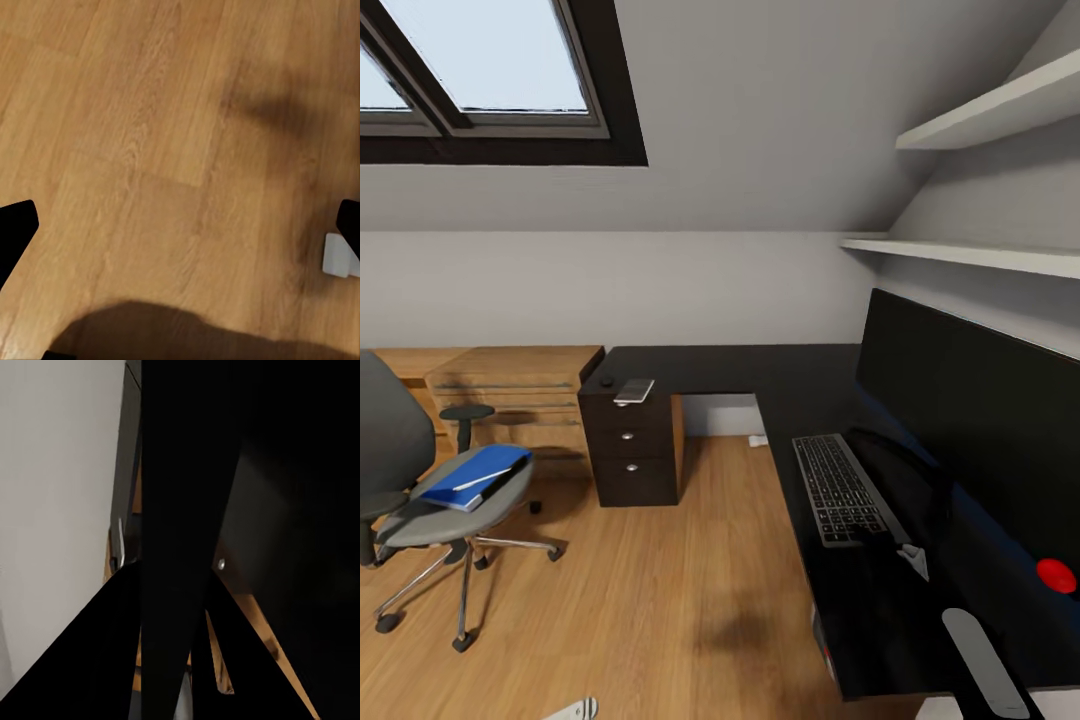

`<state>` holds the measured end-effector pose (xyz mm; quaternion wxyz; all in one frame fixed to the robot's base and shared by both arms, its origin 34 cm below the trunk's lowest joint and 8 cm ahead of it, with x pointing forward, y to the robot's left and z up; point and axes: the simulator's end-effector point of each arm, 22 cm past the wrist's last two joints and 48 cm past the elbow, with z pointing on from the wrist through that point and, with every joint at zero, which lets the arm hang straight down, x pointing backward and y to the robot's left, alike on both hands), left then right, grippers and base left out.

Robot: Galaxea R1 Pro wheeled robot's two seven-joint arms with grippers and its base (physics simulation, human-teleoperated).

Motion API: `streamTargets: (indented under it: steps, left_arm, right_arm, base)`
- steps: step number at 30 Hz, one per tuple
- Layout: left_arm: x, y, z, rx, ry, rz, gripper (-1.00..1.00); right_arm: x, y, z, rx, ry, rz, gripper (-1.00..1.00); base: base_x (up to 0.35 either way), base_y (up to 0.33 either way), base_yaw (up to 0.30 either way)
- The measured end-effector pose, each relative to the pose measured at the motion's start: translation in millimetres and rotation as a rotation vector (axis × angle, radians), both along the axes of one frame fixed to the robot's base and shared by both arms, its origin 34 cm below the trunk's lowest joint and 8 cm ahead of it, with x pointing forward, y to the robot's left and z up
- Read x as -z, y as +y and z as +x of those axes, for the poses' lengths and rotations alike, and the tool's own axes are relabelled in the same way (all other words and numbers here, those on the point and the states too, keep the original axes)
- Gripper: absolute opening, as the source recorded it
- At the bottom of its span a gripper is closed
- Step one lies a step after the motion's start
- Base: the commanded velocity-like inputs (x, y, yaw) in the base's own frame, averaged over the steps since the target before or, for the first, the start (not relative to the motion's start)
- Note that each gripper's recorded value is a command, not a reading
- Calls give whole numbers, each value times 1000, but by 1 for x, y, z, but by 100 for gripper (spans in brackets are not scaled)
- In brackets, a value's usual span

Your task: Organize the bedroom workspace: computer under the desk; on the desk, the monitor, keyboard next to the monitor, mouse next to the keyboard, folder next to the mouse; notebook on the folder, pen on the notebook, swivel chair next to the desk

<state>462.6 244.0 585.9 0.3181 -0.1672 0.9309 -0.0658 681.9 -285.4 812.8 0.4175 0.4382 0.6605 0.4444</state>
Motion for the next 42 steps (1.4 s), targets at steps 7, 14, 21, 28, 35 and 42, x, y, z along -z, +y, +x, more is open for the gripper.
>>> streamTargets:
  steps: [7, 14, 21, 28, 35, 42]
  left_arm:
    - [11, -1, -1, 2, 3, 0, 100]
    - [13, 1, -3, -1, 9, -1, 100]
    - [14, 2, -4, -3, 10, -1, 100]
    - [13, 2, -4, -2, 9, -1, 100]
    - [14, 3, -4, -4, 11, -1, 100]
    - [14, 3, -4, -6, 12, 0, 100]
  right_arm:
    - [7, 0, 0, 0, -16, 4, -100]
    - [7, 1, 0, -2, -17, 3, -100]
    - [7, 1, 0, -2, -17, 2, -100]
    - [7, 0, 0, -1, -17, 2, -100]
    - [7, 1, 0, -3, -17, 2, -100]
    - [7, 1, 0, -2, -17, 2, -100]
  base:
    - [0, 0, 0]
    - [44, -34, 0]
    - [72, -40, 0]
    - [120, -34, 0]
    - [79, -66, 0]
    - [30, -27, 0]
